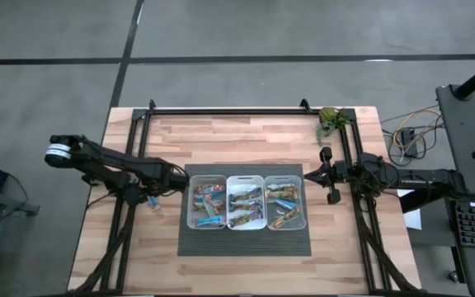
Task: Pick and place Granola Bars by type
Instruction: Put the yellow granola bar into the transparent bin, then return to Home Position
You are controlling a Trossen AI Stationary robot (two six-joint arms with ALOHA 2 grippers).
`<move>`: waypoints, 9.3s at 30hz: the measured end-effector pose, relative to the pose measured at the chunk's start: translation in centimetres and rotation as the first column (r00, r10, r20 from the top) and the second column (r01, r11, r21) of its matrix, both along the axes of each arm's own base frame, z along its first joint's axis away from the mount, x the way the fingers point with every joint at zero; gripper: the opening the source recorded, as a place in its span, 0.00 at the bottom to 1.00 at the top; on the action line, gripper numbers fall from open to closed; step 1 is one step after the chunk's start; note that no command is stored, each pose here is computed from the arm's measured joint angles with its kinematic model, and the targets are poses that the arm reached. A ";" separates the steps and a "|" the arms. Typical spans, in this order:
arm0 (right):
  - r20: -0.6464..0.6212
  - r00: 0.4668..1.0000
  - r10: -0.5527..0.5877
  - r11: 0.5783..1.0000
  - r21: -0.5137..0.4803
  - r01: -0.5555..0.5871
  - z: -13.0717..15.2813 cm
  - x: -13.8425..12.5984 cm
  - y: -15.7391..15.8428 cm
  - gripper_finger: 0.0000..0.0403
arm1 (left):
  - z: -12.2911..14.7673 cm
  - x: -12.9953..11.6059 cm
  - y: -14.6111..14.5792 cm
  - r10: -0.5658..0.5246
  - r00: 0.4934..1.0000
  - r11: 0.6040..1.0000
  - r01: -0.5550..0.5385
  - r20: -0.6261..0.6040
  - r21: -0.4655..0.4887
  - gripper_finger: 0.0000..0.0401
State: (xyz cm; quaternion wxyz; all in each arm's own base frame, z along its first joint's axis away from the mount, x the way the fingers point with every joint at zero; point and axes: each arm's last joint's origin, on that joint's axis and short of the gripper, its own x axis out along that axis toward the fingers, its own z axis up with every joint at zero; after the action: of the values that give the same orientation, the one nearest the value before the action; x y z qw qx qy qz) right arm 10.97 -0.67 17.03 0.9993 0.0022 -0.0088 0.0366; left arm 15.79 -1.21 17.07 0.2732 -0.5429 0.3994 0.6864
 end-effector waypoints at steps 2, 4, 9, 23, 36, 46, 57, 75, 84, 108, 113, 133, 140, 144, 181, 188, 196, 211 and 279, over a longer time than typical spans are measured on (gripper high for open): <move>0.000 1.000 0.000 1.000 0.000 0.000 0.0 0.0 0.0 0.02 | -0.5 0.1 0.0 -0.008 1.000 1.000 0.008 0.010 -0.001 0.54; 0.000 1.000 0.000 1.000 0.000 0.000 0.0 0.0 0.0 0.02 | -1.0 0.1 -0.1 -0.011 1.000 1.000 0.011 0.010 0.002 0.54; 0.000 1.000 0.000 1.000 0.000 0.000 0.0 0.0 0.0 0.02 | -1.9 0.4 -0.1 -0.028 1.000 1.000 0.028 0.009 0.000 0.54; 0.000 1.000 0.000 1.000 0.000 0.000 0.0 0.0 0.0 0.02 | -2.6 0.4 0.0 -0.045 0.998 0.998 0.047 -0.037 0.033 0.54; 0.000 1.000 0.000 1.000 0.000 0.000 0.0 0.0 0.0 0.02 | -3.0 0.3 0.0 -0.035 0.999 0.999 0.036 -0.039 0.038 0.51; 0.000 1.000 0.000 1.000 0.000 0.000 0.0 0.0 0.0 0.02 | -3.4 0.4 0.0 -0.021 1.000 0.999 0.021 -0.003 0.049 0.30; 0.000 1.000 0.000 1.000 0.000 0.000 0.0 0.0 0.0 0.02 | -3.4 0.6 0.0 -0.022 1.000 0.998 0.021 0.020 0.056 0.14; 0.000 1.000 0.000 1.000 0.000 0.000 0.0 0.0 0.0 0.02 | 1.3 1.5 0.0 -0.052 0.992 0.997 0.046 0.112 0.057 0.12; 0.000 1.000 0.000 1.000 0.000 0.000 0.0 0.0 0.0 0.02 | 7.1 2.6 0.4 -0.137 0.917 0.972 0.052 0.376 0.227 0.12; 0.000 1.000 0.000 1.000 0.000 0.000 0.0 0.0 0.0 0.02 | 13.8 17.5 -0.1 -0.838 0.295 0.536 0.276 0.460 0.798 0.13; 0.000 1.000 -0.001 1.000 0.000 0.001 0.0 0.0 0.0 0.02 | 15.1 19.8 -0.4 -0.918 0.149 0.396 0.312 0.367 0.864 0.13; 0.000 1.000 0.000 1.000 0.000 0.000 0.0 0.0 0.0 0.02 | 14.0 27.9 -2.6 -0.878 -0.474 -0.139 0.396 0.073 0.908 0.13; 0.000 1.000 0.000 1.000 0.000 0.000 0.0 0.0 0.0 0.02 | 12.5 28.7 -2.7 -0.833 -0.553 -0.262 0.376 -0.011 0.889 0.13; 0.000 1.000 -0.001 1.000 0.000 0.001 0.0 0.0 0.0 0.02 | 11.4 29.3 -2.7 -0.832 -0.554 -0.268 0.385 -0.011 0.883 0.13; 0.000 1.000 0.000 1.000 0.000 0.000 0.0 0.0 0.0 0.02 | 4.9 30.7 -2.1 -0.821 -0.557 -0.218 0.503 0.121 0.837 0.35; 0.000 1.000 0.000 1.000 0.000 0.000 0.0 0.0 0.0 0.02 | 6.2 30.1 -1.3 -0.819 -0.563 -0.232 0.498 0.108 0.835 0.33; 0.000 1.000 -0.001 1.000 0.000 0.001 0.0 0.0 0.0 0.02 | 10.6 28.2 -1.3 -0.807 -0.590 -0.262 0.401 0.028 0.878 0.13; -0.001 1.000 0.000 1.000 0.000 0.000 0.0 0.0 0.0 0.02 | 13.9 19.9 -0.9 -0.782 -0.611 -0.358 0.281 -0.121 0.891 0.00; -0.006 1.000 0.000 1.000 0.001 0.000 -0.1 0.0 0.0 0.02 | 2.0 -4.6 0.2 -0.696 -0.476 -0.482 -0.245 -0.538 0.841 0.00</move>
State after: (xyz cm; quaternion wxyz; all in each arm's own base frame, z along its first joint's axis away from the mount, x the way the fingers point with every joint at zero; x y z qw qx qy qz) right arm 11.01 -0.68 16.98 0.9993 0.0027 -0.0058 0.0366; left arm 11.19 -1.05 19.10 0.9880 -0.0014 -0.0170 -0.1532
